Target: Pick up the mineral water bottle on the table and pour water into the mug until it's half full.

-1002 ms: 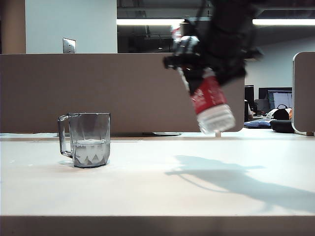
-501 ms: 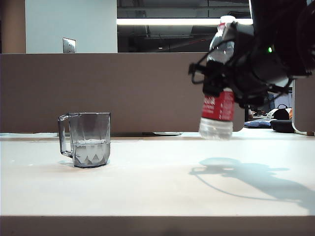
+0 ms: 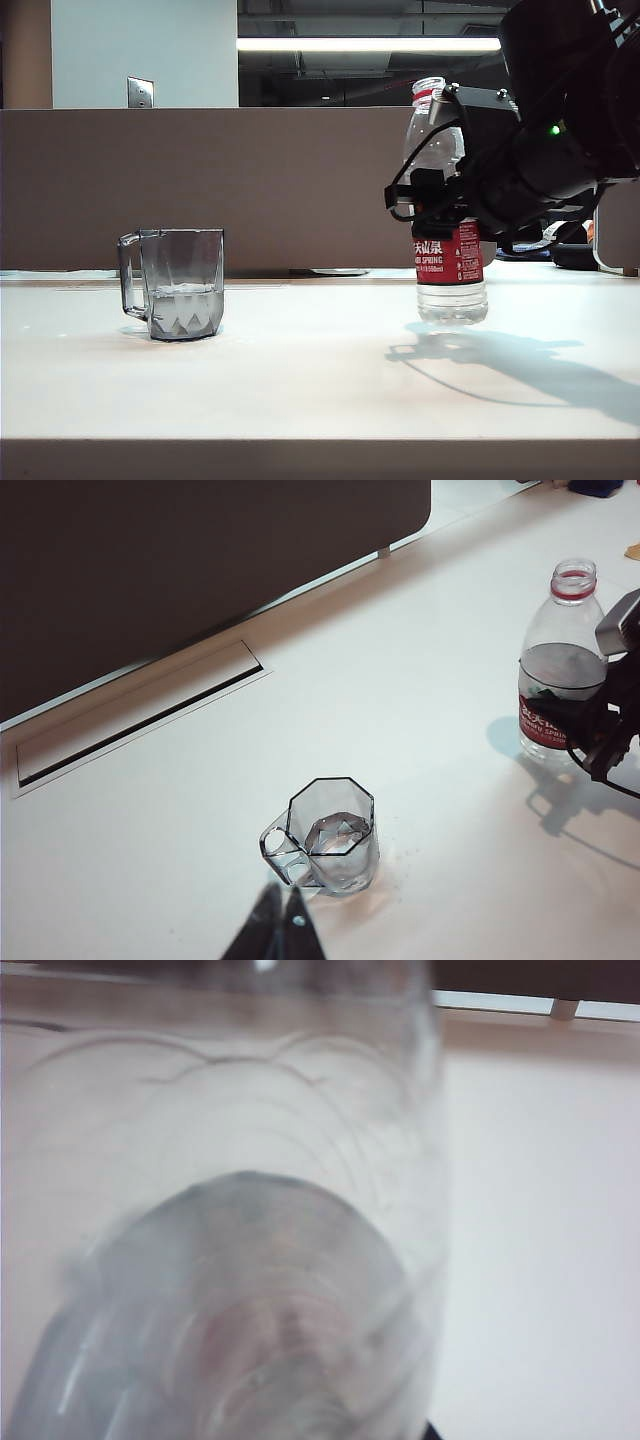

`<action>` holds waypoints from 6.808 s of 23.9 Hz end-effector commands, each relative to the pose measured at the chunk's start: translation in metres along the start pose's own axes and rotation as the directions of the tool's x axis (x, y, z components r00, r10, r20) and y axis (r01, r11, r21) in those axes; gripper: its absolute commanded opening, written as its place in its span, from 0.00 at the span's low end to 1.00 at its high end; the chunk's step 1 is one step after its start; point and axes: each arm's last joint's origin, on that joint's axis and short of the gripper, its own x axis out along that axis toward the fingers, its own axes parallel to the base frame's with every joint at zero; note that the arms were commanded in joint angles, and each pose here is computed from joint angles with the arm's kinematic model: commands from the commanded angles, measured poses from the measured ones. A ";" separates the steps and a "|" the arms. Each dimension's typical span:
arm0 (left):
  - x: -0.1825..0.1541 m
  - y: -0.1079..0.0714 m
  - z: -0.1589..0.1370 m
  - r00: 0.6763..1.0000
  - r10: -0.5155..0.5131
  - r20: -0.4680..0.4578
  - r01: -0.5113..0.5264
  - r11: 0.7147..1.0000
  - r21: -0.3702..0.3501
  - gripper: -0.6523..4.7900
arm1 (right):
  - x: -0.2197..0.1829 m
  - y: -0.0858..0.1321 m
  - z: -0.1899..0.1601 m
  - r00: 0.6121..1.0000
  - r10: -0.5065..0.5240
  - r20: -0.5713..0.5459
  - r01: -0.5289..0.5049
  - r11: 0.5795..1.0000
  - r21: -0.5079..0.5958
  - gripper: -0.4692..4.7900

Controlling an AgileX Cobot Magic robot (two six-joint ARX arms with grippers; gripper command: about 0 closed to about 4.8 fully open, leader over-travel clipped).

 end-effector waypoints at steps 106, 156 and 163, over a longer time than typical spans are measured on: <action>0.076 -0.022 -0.193 0.929 -0.060 0.366 0.137 0.973 -0.187 0.11 | -0.253 -0.067 0.025 0.994 0.001 0.110 0.014 0.991 -0.129 0.09; 0.081 -0.013 -0.232 0.919 0.250 0.303 -0.182 0.955 -0.236 0.11 | -0.190 -0.076 -0.048 0.951 -0.177 0.254 0.199 0.978 -0.063 0.09; 0.081 -0.013 -0.232 0.919 0.250 0.303 -0.182 0.955 -0.236 0.11 | -0.190 -0.076 -0.049 0.951 -0.176 0.254 0.198 0.978 -0.063 0.09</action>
